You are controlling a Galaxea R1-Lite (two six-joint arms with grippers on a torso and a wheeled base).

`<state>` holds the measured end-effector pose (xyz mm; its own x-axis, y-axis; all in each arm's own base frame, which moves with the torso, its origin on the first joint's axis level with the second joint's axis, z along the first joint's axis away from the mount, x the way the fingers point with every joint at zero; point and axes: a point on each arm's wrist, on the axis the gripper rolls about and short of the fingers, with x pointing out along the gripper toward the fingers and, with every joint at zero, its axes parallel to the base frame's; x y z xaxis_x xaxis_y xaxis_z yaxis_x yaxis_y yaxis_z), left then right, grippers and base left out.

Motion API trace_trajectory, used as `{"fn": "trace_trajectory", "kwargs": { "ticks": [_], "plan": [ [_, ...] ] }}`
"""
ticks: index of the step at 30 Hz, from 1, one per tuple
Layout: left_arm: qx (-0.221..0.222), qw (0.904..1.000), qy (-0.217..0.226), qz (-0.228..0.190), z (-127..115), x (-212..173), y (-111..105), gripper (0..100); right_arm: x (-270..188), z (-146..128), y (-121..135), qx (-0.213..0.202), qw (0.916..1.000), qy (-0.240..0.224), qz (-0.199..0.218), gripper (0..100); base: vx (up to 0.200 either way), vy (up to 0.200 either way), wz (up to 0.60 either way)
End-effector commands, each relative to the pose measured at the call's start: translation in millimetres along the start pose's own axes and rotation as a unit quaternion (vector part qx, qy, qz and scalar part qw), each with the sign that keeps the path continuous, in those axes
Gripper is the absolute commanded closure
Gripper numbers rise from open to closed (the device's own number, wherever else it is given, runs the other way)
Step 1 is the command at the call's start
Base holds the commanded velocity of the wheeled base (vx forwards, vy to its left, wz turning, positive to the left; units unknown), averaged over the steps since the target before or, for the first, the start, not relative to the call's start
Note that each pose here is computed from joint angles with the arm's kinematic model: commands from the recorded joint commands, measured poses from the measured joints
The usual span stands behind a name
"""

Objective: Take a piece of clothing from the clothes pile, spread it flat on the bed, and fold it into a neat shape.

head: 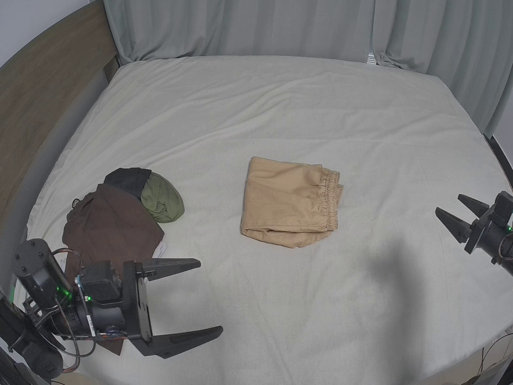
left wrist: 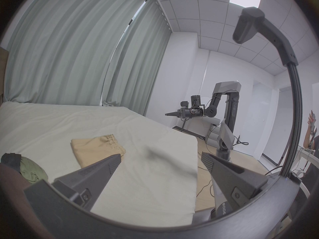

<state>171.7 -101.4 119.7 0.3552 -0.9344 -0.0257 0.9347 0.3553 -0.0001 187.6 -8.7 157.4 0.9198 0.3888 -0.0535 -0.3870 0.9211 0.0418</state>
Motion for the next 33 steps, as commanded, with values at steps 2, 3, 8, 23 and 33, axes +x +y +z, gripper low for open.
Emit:
{"fn": "trace_trajectory", "kwargs": {
  "ticks": [2, 3, 8, 23, 33],
  "plan": [
    [0.034, 0.9985, -0.041, 0.016, 21.4, -36.0, -27.9, 0, -65.0, 21.7, 35.9, -0.031, 0.9986, -0.043, 0.0, 0, 0.0, 0.0, 0.0],
    [0.037, 0.9982, -0.043, 0.02, 23.5, -39.2, -29.6, 0, -75.0, 23.0, 42.8, -0.033, 0.9984, -0.045, 0.006, 0, 0.0, 0.0, 0.0],
    [0.042, 0.9973, -0.045, 0.039, 28.6, -51.3, -37.1, 0, -111.1, 23.6, 65.3, -0.032, 0.9978, -0.048, 0.031, 0, 0.0, 0.0, 0.0],
    [0.048, 0.9814, -0.052, 0.178, 31.6, -110.5, -77.4, 0, -187.0, -35.1, 100.4, -0.023, 0.9954, -0.065, 0.067, 0, 0.0, 0.0, 0.0],
    [0.039, 0.9698, -0.069, 0.231, -1.7, -145.6, -134.0, 0, -185.4, -90.6, 91.1, -0.024, 0.9947, -0.045, -0.089, 0, 0.0, 0.0, 0.0]
  ]
}}
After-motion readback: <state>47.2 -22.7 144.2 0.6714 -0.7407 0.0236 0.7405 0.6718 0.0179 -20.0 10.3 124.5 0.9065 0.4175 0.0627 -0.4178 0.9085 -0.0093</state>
